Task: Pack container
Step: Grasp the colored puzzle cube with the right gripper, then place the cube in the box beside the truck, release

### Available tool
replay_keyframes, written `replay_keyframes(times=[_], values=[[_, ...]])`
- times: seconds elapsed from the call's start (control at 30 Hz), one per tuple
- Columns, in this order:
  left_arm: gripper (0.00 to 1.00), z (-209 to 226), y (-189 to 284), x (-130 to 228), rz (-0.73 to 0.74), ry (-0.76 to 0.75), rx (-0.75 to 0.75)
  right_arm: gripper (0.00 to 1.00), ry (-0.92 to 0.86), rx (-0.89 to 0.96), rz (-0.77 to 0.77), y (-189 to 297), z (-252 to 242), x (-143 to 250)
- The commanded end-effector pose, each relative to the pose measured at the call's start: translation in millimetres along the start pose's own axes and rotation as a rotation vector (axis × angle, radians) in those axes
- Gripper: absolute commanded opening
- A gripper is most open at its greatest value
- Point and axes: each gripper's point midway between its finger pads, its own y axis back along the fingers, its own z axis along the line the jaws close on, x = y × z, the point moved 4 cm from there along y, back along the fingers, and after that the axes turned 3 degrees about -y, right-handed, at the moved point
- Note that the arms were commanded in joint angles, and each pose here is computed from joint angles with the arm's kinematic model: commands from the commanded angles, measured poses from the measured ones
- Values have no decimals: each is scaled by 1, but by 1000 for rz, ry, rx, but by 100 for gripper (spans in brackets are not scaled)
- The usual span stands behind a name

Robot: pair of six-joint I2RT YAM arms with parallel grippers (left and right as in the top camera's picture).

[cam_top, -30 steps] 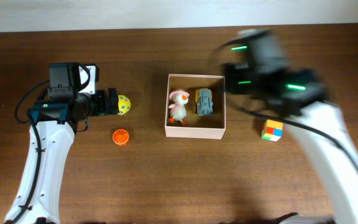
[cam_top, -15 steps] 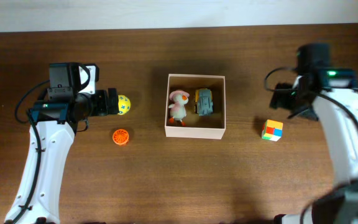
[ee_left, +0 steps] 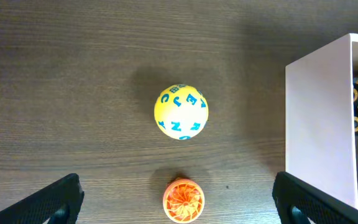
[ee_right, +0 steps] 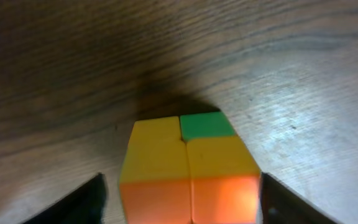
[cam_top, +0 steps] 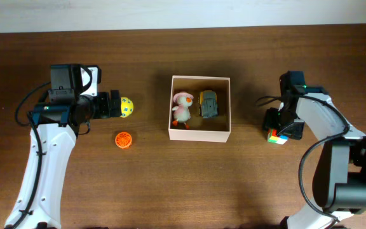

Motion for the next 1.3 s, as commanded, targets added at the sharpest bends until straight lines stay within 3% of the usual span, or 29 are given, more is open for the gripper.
replay_keyframes(times=[0.0, 0.17, 0.33, 0.53, 0.7, 0.8, 0.97, 1.27], values=[[99, 0, 2, -5, -12, 8, 8, 60, -8, -16, 18, -7, 1, 2], [99, 0, 2, -5, -12, 8, 8, 44, -8, -16, 15, -6, 1, 2], [99, 0, 2, -5, -12, 8, 8, 43, -1, -38, -46, 23, 4, -3], [99, 0, 2, -5, -12, 8, 8, 43, 100, -134, -244, 128, 37, 1], [99, 0, 2, -5, -12, 8, 8, 43, 271, -300, -425, 224, 86, 34], [99, 0, 2, -5, -12, 8, 8, 43, 365, -365, -479, 249, 114, 53], [99, 0, 2, -5, -12, 8, 8, 43, 449, -388, -436, 230, 153, 71], [99, 0, 2, -5, -12, 8, 8, 43, 402, -251, -229, 117, 194, 63]])
